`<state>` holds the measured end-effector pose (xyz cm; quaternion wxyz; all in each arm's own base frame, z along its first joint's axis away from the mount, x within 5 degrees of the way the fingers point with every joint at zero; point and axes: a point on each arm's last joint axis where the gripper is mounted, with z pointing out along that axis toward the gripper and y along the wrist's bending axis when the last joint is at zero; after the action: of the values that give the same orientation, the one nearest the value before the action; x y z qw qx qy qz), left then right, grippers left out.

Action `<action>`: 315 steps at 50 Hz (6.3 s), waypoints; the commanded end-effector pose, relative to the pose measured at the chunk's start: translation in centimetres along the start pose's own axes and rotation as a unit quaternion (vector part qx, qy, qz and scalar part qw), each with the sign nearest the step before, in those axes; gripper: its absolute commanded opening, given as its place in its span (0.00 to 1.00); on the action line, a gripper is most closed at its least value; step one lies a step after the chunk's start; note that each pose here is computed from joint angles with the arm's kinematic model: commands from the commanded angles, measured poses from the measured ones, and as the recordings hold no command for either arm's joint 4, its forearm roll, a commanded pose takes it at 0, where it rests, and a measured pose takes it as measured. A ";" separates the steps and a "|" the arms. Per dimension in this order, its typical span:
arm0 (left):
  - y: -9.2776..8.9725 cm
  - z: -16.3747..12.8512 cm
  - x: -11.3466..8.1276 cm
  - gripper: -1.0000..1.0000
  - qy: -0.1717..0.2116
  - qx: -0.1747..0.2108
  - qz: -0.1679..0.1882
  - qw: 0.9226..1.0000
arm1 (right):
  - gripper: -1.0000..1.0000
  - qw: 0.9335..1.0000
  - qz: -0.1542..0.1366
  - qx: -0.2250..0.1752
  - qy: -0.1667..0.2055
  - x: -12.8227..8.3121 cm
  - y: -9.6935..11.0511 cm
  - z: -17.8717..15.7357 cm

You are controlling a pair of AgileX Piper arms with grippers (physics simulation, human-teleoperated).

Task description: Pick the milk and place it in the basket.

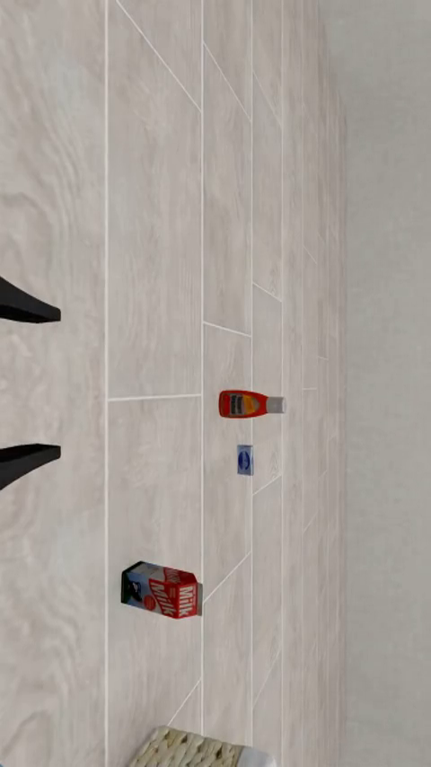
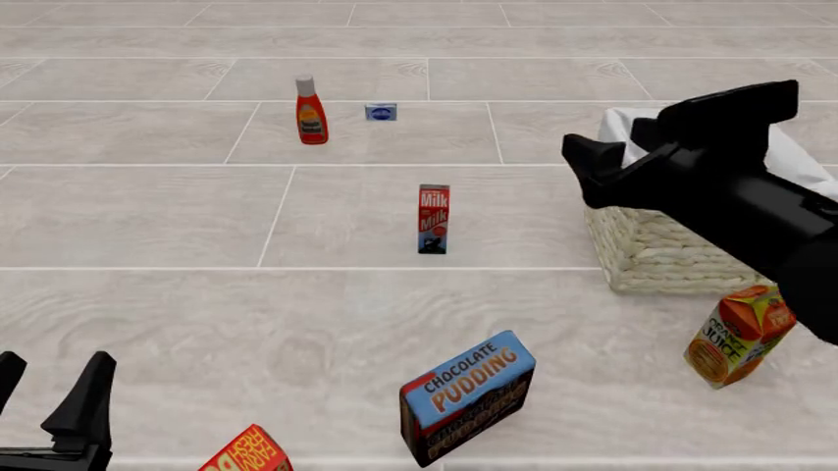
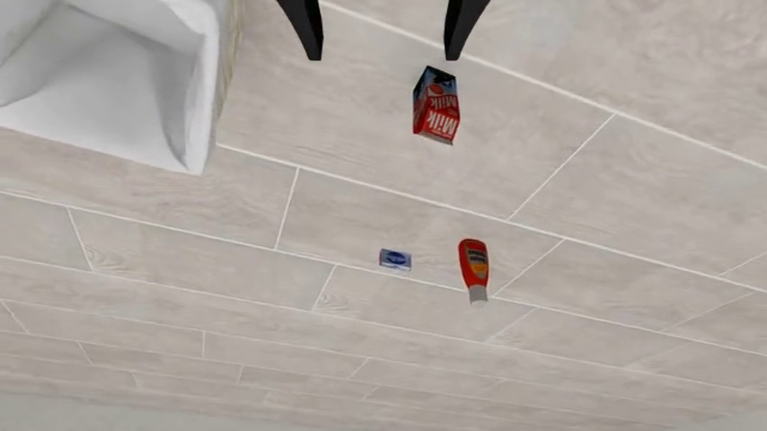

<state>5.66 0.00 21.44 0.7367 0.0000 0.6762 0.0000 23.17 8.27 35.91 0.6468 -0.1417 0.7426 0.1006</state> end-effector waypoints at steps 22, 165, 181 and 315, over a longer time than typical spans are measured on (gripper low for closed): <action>0.0 0.0 0.0 1.00 0.000 0.000 0.000 1.000 | 1.00 0.992 0.036 -0.037 0.116 -2.2 3.0 13.0; 0.0 0.0 0.0 1.00 0.000 0.000 0.000 1.000 | 0.00 0.968 0.067 -0.034 0.238 12.0 5.6 28.7; 0.0 0.0 0.0 1.00 0.000 0.000 0.000 1.000 | 0.00 0.975 0.028 -0.037 0.216 7.3 4.5 27.3; 0.0 0.0 0.0 1.00 0.000 0.000 0.000 1.000 | 0.00 0.959 0.061 0.257 0.102 -0.5 -20.6 9.4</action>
<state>5.66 0.00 21.44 0.7368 0.0000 0.6762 0.0000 38.78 -6.66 35.45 0.5624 0.0468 0.8231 -0.0637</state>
